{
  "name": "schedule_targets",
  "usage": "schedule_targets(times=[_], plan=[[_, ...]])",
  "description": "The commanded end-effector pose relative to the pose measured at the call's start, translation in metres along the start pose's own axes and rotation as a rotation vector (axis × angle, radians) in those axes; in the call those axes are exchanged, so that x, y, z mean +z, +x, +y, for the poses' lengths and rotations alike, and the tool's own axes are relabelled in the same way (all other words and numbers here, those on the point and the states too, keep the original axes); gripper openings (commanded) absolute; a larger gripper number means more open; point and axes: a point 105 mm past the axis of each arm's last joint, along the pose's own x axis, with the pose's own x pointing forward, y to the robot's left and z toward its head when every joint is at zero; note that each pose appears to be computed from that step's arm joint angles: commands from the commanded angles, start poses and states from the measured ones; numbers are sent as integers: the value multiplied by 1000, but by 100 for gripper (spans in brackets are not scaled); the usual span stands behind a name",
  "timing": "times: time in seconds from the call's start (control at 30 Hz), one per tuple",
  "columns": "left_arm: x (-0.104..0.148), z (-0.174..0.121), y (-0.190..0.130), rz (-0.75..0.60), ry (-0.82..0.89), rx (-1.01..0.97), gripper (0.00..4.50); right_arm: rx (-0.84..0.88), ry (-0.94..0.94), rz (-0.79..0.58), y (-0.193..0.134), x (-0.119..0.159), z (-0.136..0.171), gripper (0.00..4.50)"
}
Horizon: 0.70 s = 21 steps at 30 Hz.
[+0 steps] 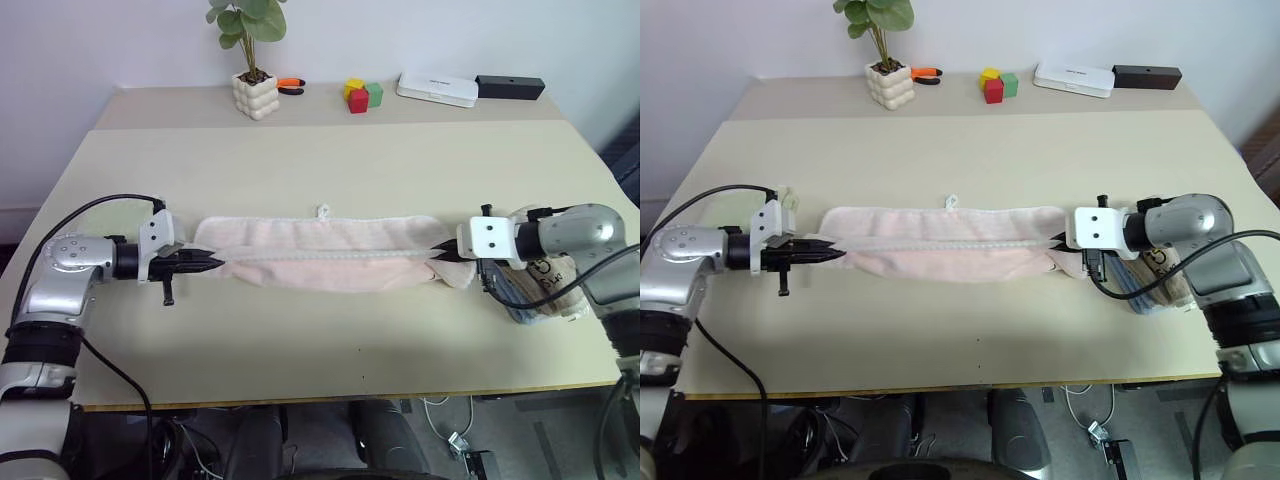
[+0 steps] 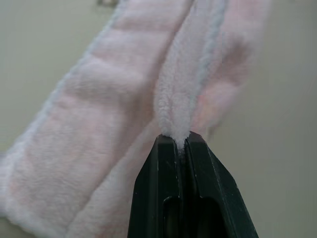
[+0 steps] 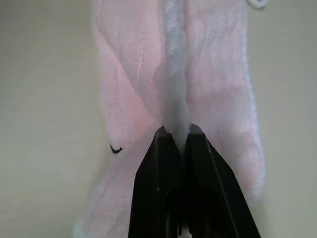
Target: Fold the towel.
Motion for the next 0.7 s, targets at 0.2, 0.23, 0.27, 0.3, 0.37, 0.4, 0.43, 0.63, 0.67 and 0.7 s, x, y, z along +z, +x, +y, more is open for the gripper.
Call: schedule_targets(times=[0.2,0.23,0.27,0.3,0.37,0.4,0.43,0.63,0.67,0.7], plan=[[3,25,6,-12,24,89,0,-49,-27,9,8,-6,-24,7],[4,28,6,-14,39,100,0,-52,-25,10,9,-7,-25,7],[6,31,7,-23,47,113,0,-56,-23,12,10,-9,-26,7],[9,35,9,-32,55,135,0,-64,-24,19,11,-11,-28,7],[12,41,12,-45,50,159,0,-80,-21,23,13,-14,-31,7],[12,43,13,-48,47,164,0,-88,-18,21,14,-14,-33,7],[11,43,13,-43,52,165,0,-94,-15,18,15,-15,-34,7],[6,47,23,-37,31,189,0,-163,-35,0,24,-15,-41,7],[4,49,25,-31,7,201,0,-171,-39,0,26,-15,-42,7],[3,50,27,-27,-7,207,30,-174,-40,1,27,-16,-43,31]])
